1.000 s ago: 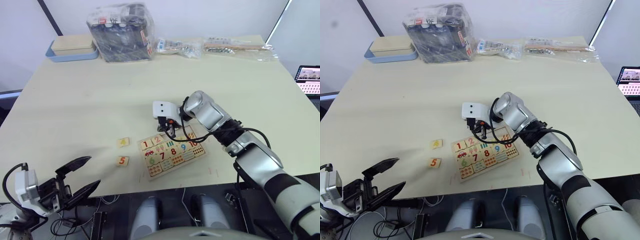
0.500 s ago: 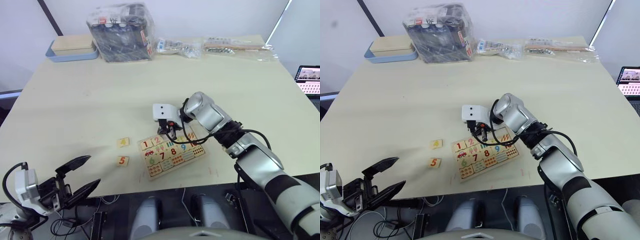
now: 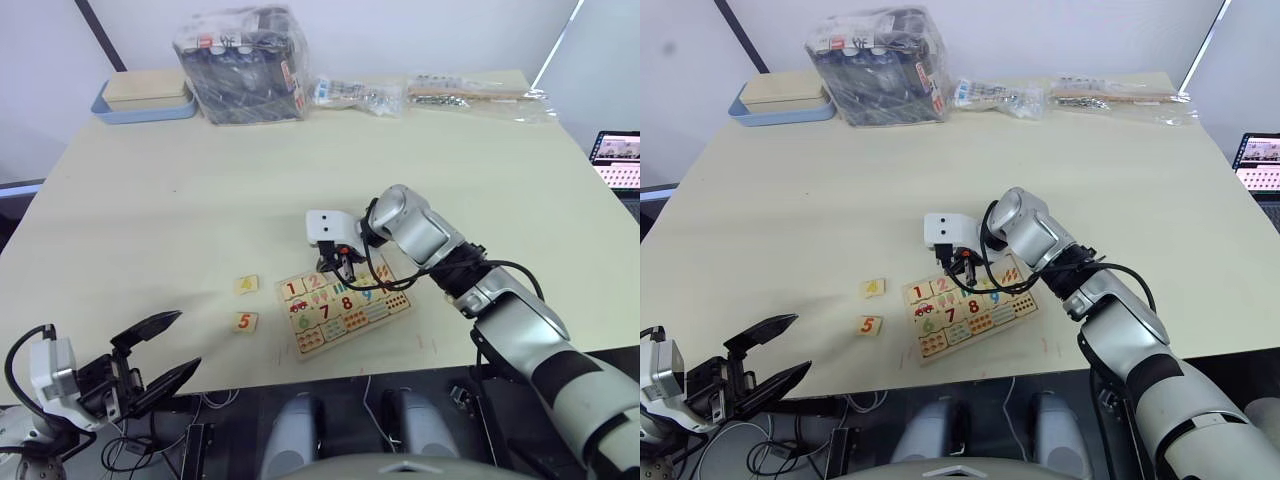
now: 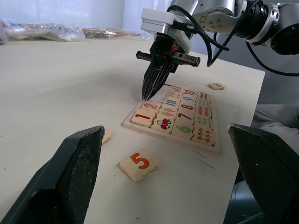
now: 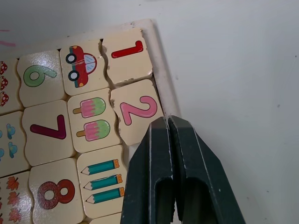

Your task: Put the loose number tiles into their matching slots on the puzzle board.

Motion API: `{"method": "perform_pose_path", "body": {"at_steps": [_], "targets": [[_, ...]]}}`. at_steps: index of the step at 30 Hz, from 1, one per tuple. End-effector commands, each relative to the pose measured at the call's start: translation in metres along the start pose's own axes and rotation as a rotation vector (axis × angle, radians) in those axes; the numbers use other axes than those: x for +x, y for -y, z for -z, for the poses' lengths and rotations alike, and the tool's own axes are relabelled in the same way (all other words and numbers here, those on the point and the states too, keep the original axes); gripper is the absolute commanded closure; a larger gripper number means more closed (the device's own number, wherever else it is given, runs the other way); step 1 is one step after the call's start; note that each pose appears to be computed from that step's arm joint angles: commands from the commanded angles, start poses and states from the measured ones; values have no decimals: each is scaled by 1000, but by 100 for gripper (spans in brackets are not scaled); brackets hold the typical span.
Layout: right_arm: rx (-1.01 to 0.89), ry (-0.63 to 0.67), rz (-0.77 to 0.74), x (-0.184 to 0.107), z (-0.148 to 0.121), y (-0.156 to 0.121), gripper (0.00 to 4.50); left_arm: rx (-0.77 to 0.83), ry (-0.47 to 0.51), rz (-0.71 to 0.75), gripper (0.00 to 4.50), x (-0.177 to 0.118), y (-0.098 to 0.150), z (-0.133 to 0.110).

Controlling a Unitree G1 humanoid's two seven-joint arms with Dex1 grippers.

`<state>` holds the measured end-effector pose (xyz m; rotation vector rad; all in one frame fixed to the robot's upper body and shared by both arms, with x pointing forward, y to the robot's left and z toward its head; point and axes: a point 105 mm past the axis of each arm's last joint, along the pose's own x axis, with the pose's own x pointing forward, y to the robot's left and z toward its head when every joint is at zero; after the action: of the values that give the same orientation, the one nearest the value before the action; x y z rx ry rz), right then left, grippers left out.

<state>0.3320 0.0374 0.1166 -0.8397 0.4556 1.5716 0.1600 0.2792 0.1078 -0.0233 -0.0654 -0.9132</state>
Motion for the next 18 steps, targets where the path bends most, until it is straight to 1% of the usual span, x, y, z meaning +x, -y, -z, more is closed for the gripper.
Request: {"method": "perform_pose_path", "body": {"at_steps": [1,18], "targets": [[-30,7,-1,-3,-6,-2,446,36,9,11,0,0,1,-8],[-27,-13,-37,-2,-1,-8,446,39,11,15,0,3,-1,-8]]}}
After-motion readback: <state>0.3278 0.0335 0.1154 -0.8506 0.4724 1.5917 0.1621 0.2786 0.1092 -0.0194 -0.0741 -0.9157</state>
